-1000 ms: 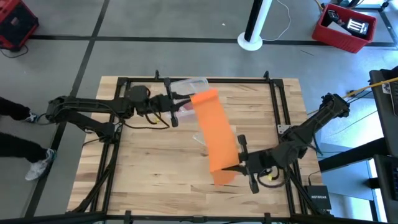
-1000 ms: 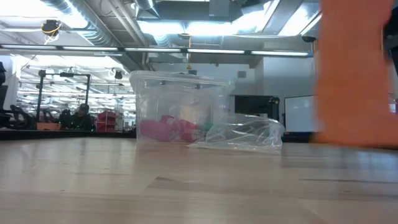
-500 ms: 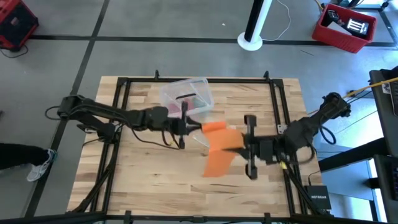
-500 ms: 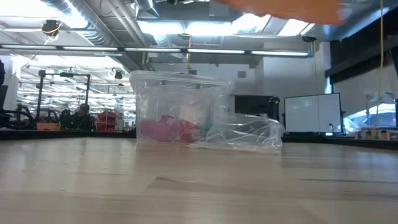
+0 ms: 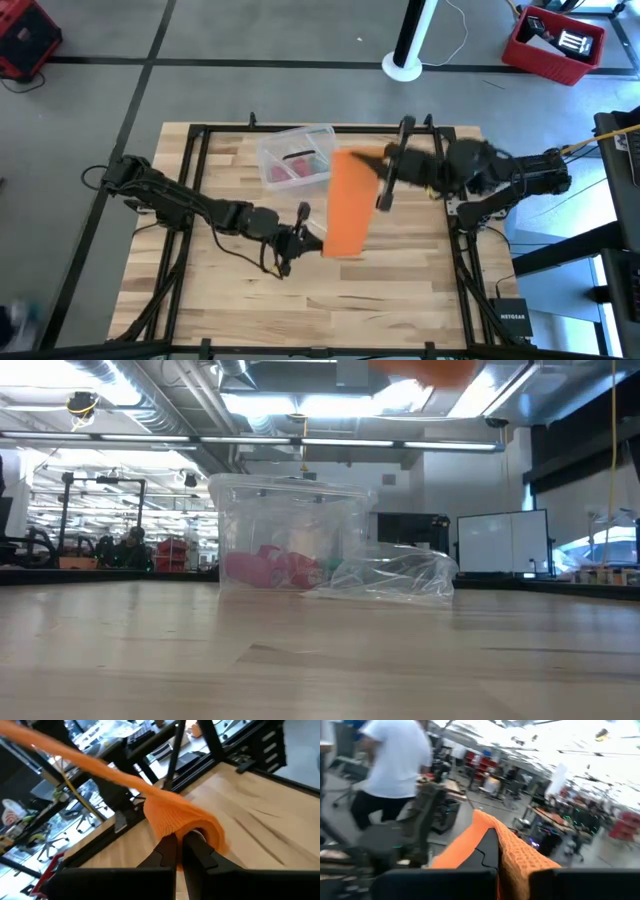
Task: Roll bandage
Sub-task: Roll the orange bandage
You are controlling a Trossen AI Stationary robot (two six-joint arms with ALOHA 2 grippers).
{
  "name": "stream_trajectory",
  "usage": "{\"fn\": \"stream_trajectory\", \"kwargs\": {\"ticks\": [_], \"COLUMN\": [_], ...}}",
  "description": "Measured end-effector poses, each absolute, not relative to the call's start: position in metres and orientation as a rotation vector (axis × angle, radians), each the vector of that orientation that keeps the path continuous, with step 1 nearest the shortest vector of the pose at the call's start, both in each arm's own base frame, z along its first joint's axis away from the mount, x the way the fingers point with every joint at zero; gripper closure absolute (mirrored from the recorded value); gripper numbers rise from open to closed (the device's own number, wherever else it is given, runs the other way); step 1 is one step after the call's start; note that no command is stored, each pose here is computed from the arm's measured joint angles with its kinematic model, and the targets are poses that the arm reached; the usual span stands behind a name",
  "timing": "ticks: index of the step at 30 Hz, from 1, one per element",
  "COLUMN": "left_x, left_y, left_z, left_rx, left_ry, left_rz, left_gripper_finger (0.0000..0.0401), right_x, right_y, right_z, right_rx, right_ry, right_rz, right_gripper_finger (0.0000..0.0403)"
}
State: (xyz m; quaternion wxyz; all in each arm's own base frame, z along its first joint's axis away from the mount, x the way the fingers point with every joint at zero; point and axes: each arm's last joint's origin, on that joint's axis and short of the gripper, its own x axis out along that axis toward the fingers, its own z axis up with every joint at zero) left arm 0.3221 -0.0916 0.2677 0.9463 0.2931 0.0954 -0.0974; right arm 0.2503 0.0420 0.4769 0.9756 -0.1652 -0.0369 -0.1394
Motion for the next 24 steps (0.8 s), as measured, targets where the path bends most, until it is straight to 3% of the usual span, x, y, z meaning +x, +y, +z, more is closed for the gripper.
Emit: {"fn": "stream_trajectory", "kwargs": {"ticks": [8,20,24], "left_x": [0.319,0.317,0.317], "left_y": [-0.101,-0.118,-0.117], "left_z": [0.268,0.277,0.279], "left_rx": [0.581,0.539,0.527], "left_ry": [0.192,0.064,0.049], "left_rz": [-0.206,-0.259,-0.249], "left_gripper_finger": [0.0401,0.0401,0.0401], "right_x": [0.258,0.295,0.306], "right_y": [0.001,-0.046,-0.048], "right_z": [0.466,0.361,0.327], "right_rx": [-0.223,0.075,0.190], "right_ry": [0.010,0.332,0.429], "right_rz": [-0.360,-0.329,-0.272], "right_gripper_finger": [0.0400,0.0398,0.0364]}}
